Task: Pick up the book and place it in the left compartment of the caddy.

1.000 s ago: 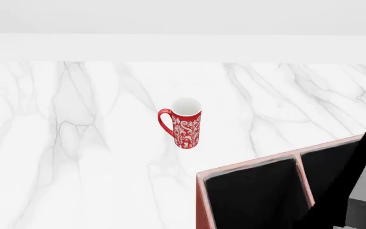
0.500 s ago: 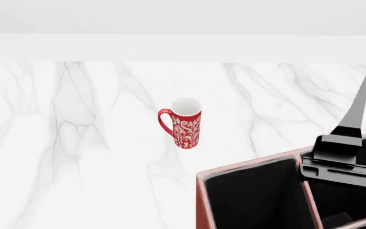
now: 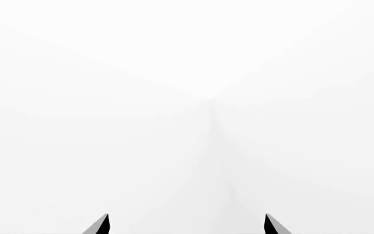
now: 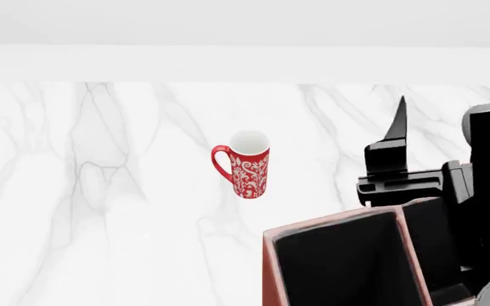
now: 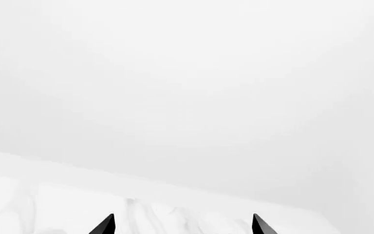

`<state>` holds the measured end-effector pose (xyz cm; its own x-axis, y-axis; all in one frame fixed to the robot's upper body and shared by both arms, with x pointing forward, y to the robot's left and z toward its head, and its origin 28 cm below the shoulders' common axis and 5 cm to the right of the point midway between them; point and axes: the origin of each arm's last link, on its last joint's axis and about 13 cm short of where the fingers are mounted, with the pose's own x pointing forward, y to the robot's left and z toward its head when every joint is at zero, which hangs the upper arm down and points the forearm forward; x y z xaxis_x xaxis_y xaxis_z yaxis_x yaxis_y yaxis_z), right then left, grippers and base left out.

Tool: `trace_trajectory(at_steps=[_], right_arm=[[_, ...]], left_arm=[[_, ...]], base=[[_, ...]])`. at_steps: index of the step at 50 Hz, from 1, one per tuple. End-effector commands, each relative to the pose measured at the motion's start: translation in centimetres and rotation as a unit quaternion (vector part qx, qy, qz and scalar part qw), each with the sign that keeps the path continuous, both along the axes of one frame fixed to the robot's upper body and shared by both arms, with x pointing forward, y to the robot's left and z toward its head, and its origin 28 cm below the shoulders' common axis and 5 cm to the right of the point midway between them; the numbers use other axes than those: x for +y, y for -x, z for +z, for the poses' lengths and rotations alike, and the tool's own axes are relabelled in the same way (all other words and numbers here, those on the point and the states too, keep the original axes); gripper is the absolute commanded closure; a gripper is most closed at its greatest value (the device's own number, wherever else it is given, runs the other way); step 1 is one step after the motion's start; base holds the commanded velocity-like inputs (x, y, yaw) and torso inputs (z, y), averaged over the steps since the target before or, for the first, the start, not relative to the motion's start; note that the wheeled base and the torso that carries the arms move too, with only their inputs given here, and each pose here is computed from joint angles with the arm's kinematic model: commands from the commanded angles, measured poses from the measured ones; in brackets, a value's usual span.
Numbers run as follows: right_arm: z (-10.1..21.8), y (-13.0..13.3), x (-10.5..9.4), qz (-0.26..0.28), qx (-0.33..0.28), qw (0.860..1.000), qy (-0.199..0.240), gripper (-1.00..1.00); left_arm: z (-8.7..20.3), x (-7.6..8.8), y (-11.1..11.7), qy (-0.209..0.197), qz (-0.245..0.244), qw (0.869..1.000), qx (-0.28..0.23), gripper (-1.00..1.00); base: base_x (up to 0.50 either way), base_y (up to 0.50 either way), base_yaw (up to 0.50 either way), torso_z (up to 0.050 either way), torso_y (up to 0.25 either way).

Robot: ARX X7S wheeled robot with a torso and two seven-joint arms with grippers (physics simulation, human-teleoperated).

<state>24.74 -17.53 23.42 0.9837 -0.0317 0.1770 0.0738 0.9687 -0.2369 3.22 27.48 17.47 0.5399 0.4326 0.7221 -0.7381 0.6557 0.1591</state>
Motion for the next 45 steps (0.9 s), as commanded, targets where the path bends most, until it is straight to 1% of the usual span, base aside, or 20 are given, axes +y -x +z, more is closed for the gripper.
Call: trace_trajectory(at_steps=[1,4,5,7,8,11,16,18,20,23,25,26,30,31,34,36,38,40,43,45], right_arm=[[0.6,-3.4,0.3,0.070,0.034,0.997,-0.012,-1.00],[1.2,-4.4,0.4,0.079,0.035,0.996,-0.025,-1.00],[1.3,-4.6,0.4,0.104,0.041,0.993,-0.032,-1.00],[1.3,-4.9,0.5,0.112,0.026,0.993,-0.008,-1.00],[1.3,-5.3,0.6,0.123,0.039,0.991,-0.024,-1.00],[1.1,-6.0,0.8,0.149,0.026,0.989,-0.001,-1.00],[2.1,-6.7,1.1,0.173,0.024,0.985,0.001,-1.00],[2.7,-7.1,1.3,0.196,0.020,0.980,0.022,-1.00],[3.1,-7.4,1.5,0.215,0.030,0.976,0.003,-1.00],[3.5,-8.0,1.7,0.235,0.040,0.971,0.017,-1.00],[3.9,-8.2,2.0,0.262,0.041,0.964,0.001,-1.00],[3.9,-8.2,2.0,0.261,0.043,0.964,0.002,-1.00],[4.0,-8.3,2.3,0.292,0.045,0.955,0.023,-1.00],[4.1,-8.2,2.5,0.309,0.037,0.950,0.008,-1.00],[4.1,-8.0,2.9,0.331,0.034,0.943,0.027,-1.00],[4.2,-8.2,3.1,0.332,0.008,0.942,0.047,-1.00],[4.0,-8.2,3.3,0.343,0.012,0.938,0.049,-1.00],[3.7,-8.2,3.4,0.349,0.013,0.934,0.068,-1.00],[3.3,-8.0,3.7,0.361,0.023,0.930,0.068,-1.00],[2.9,-7.7,4.0,0.379,0.045,0.921,0.070,-1.00]], left_arm=[[-0.2,-0.3,-0.2,0.000,-0.002,1.000,0.005,-1.00],[-0.2,-0.3,-0.2,0.000,-0.003,1.000,0.006,-1.00],[-0.2,-0.3,-0.2,0.000,-0.003,1.000,0.006,-1.00],[-0.2,-0.3,-0.2,0.001,-0.003,1.000,0.006,-1.00],[-0.2,-0.2,-0.2,0.001,-0.002,1.000,0.006,-1.00],[-0.2,-0.2,-0.2,0.001,-0.002,1.000,0.007,-1.00],[-0.3,-0.3,-0.2,0.000,-0.002,1.000,0.008,-1.00],[-0.3,-0.3,-0.4,0.000,-0.003,1.000,0.009,-1.00],[-0.3,-0.3,-0.5,0.000,-0.003,1.000,0.010,-1.00],[-0.3,-0.3,-0.2,0.000,-0.002,1.000,0.009,-1.00],[-0.3,-0.3,-0.2,0.000,-0.001,1.000,0.009,-1.00],[-0.3,-0.3,-0.2,0.000,-0.001,1.000,0.009,-1.00],[-0.3,-0.3,-0.3,-0.001,-0.002,1.000,0.010,-1.00],[-0.3,-0.3,-0.4,-0.001,-0.003,1.000,0.010,-1.00],[-0.3,-0.3,-0.3,-0.001,-0.002,1.000,0.010,-1.00],[-0.3,-0.3,-0.3,-0.001,-0.001,1.000,0.011,-1.00],[-0.3,-0.3,-0.2,-0.002,-0.002,1.000,0.009,-1.00],[-0.3,-0.3,-0.2,-0.001,-0.002,1.000,0.009,-1.00],[-0.3,-0.4,-0.3,-0.002,-0.003,1.000,0.010,-1.00],[-0.3,-0.4,-0.3,-0.003,-0.002,1.000,0.010,-1.00]], base=[[0.00,0.00,0.00,0.000,0.000],[0.00,0.00,0.00,0.000,0.000],[0.00,0.00,0.00,0.000,0.000],[0.00,0.00,0.00,0.000,0.000],[0.00,0.00,0.00,0.000,0.000],[0.00,0.00,0.00,0.000,0.000],[0.00,0.00,0.00,0.000,0.000],[0.00,0.00,0.00,0.000,0.000],[0.00,0.00,0.00,0.000,0.000],[0.00,0.00,0.00,0.000,0.000],[0.00,0.00,0.00,0.000,0.000],[0.00,0.00,0.00,0.000,0.000],[0.00,0.00,0.00,0.000,0.000],[0.00,0.00,0.00,0.000,0.000],[0.00,0.00,0.00,0.000,0.000],[0.00,0.00,0.00,0.000,0.000],[0.00,0.00,0.00,0.000,0.000],[0.00,0.00,0.00,0.000,0.000],[0.00,0.00,0.00,0.000,0.000],[0.00,0.00,0.00,0.000,0.000]])
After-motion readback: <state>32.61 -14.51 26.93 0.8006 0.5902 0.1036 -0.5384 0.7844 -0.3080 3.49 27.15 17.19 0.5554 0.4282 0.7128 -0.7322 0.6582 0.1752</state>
